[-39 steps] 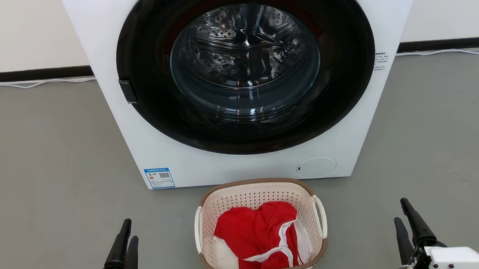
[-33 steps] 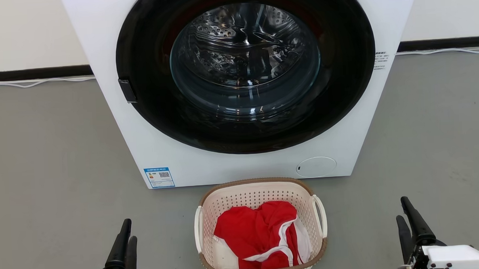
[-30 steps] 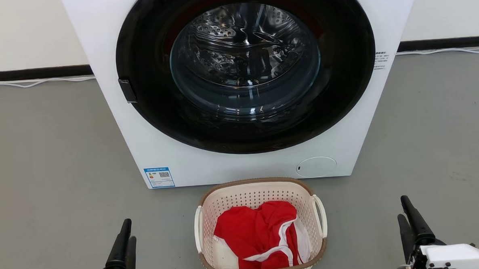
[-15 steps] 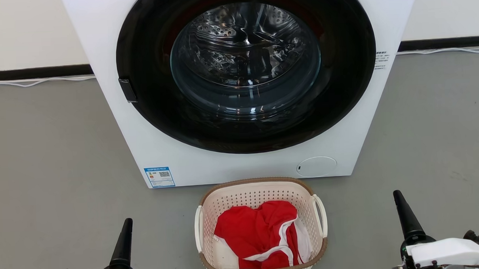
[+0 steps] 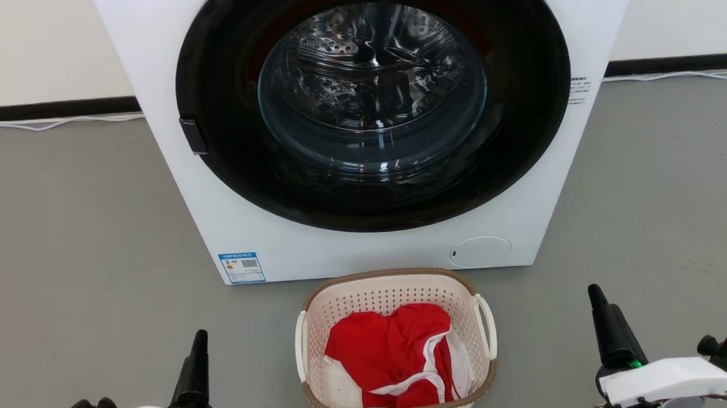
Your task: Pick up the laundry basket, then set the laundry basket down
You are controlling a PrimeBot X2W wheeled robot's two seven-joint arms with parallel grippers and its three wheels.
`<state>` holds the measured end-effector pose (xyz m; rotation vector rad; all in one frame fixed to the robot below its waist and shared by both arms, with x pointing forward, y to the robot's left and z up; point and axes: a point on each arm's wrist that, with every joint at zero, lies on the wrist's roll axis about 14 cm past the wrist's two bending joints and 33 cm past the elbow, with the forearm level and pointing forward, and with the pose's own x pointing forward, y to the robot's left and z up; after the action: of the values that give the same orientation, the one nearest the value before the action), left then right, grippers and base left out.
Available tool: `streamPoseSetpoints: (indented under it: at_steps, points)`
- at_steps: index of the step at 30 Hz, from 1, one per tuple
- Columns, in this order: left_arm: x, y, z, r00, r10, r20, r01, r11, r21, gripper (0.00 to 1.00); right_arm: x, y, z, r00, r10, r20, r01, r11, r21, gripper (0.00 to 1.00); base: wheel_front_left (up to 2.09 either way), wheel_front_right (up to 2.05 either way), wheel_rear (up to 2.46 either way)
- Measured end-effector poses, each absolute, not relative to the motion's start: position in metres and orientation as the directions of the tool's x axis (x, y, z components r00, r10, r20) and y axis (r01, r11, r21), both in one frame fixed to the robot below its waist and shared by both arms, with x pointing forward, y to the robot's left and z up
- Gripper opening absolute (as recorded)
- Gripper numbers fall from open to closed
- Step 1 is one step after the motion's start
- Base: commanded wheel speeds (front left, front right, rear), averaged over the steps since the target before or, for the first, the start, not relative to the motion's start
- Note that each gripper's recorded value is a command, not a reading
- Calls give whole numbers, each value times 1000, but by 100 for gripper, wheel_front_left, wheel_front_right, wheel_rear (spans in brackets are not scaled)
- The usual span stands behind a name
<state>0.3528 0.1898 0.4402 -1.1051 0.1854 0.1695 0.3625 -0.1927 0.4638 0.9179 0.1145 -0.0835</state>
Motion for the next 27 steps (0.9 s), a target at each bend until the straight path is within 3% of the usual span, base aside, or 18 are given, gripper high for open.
streamPoseSetpoints:
  at_steps: [27]
  points:
    - [351, 195, 442, 972, 94, -217, -217, 717, -662, 100, 365, -189, 466, 994, -9, -108, 62, 863, 501, 100, 0, 0, 0]
